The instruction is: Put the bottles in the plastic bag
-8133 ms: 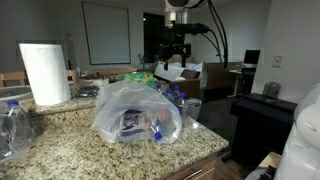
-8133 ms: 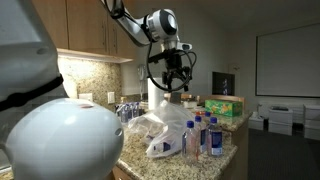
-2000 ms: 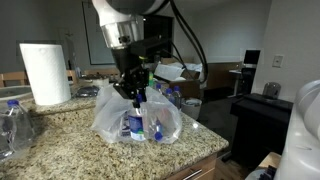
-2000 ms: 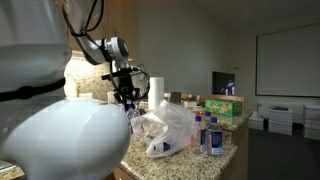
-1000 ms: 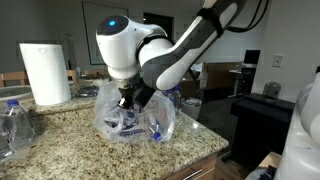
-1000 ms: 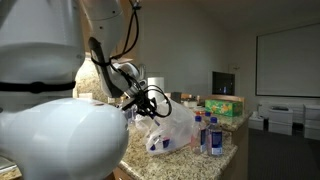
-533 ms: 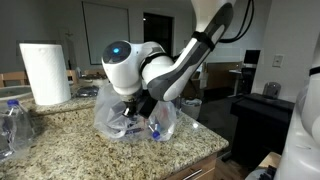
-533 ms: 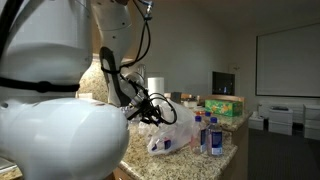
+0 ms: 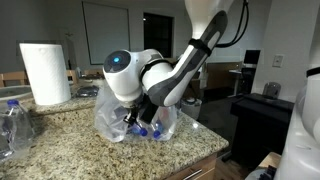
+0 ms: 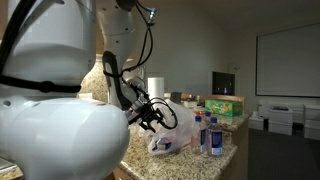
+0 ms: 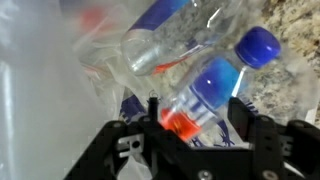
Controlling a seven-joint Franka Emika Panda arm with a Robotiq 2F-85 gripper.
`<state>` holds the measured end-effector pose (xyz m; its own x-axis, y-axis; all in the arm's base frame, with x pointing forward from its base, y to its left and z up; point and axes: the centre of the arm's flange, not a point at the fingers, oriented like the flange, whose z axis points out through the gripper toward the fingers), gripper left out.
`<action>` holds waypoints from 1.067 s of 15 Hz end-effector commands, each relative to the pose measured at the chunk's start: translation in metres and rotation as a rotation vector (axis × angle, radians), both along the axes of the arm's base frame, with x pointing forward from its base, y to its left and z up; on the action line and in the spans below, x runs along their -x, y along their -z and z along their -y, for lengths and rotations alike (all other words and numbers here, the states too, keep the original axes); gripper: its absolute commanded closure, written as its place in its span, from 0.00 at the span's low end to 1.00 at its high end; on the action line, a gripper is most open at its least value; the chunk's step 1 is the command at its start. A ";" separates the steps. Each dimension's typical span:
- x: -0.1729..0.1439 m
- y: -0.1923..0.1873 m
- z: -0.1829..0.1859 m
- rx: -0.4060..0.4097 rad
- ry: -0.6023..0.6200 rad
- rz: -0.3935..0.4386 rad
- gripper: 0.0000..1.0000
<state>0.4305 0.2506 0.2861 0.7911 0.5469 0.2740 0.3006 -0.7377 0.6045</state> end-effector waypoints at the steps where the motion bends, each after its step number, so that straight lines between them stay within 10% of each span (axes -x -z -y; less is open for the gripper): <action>1: -0.001 0.004 -0.002 0.002 0.020 0.011 0.01; 9: -0.012 -0.047 0.014 -0.090 0.220 -0.211 0.00; 16: 0.005 -0.121 0.028 -0.231 0.358 -0.600 0.00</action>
<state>0.4422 0.2312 0.3668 0.9727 0.2166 -0.0838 0.2320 -0.9225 0.3085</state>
